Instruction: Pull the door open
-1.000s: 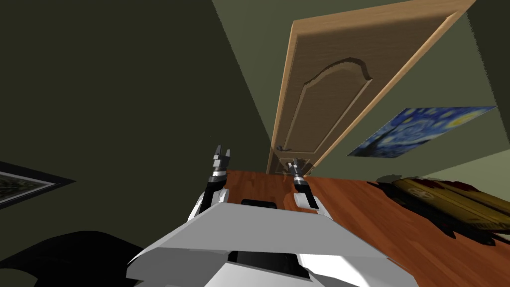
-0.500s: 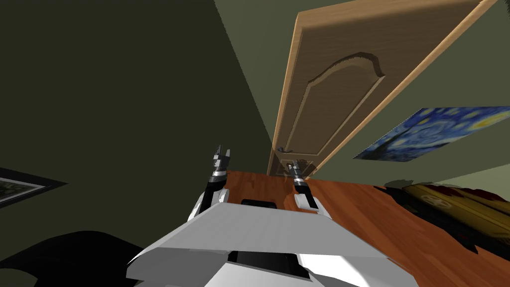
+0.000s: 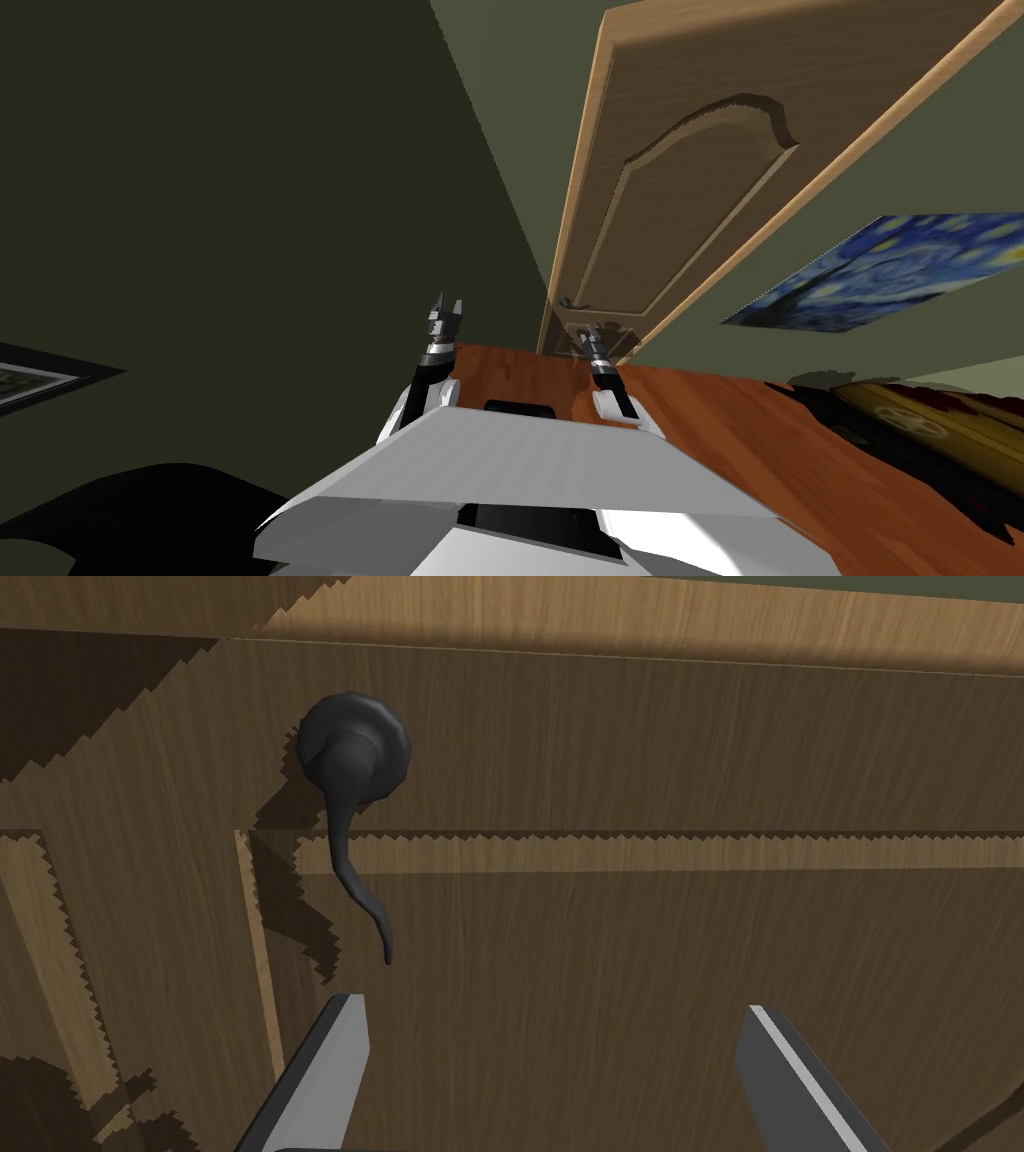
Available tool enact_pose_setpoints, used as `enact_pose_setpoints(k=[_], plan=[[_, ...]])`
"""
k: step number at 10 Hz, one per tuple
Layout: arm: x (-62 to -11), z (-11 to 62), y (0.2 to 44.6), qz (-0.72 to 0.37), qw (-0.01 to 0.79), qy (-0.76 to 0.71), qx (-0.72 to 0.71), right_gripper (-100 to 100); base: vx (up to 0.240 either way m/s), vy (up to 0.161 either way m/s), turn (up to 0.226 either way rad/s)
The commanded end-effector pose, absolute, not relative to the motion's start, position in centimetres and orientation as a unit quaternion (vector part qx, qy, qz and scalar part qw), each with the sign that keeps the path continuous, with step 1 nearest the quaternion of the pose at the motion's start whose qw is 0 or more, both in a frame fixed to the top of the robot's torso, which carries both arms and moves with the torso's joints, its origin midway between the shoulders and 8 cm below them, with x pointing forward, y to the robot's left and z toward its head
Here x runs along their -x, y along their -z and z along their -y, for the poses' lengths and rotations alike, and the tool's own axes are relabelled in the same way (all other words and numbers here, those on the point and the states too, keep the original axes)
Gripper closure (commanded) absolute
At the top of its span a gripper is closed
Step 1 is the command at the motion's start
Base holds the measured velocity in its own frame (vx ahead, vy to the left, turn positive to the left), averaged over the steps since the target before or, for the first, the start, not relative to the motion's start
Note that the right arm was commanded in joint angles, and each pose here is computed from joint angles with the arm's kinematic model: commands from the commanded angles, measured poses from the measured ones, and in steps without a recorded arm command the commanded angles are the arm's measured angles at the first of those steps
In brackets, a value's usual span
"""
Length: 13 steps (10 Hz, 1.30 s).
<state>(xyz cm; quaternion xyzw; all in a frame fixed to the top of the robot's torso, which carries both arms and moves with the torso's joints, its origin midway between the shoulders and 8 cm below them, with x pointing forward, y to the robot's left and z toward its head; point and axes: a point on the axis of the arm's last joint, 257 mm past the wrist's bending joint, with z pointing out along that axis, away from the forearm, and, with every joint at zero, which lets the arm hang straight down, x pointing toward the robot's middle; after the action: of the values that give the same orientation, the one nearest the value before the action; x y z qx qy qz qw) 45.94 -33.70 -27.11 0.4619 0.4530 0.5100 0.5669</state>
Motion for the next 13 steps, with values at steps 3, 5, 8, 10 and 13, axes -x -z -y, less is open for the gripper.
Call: enact_pose_setpoints(k=[3, 5, 8, 10, 13], plan=[[-46.0, 35.1, 30.0, -0.468, 0.562, -0.490, -0.475, -100, 0.094, -0.032, 0.061], [-45.9, 35.4, 30.7, -0.472, 0.560, -0.484, -0.478, -100, 0.074, -0.033, 0.033], [-45.8, 36.5, 32.5, -0.482, 0.557, -0.470, -0.487, -100, 0.067, -0.033, 0.041], [-45.7, 37.1, 33.5, -0.487, 0.555, -0.461, -0.492, -100, 0.090, -0.034, 0.040], [-45.4, 38.0, 34.9, -0.495, 0.552, -0.449, -0.500, -100, 0.093, -0.033, 0.040]])
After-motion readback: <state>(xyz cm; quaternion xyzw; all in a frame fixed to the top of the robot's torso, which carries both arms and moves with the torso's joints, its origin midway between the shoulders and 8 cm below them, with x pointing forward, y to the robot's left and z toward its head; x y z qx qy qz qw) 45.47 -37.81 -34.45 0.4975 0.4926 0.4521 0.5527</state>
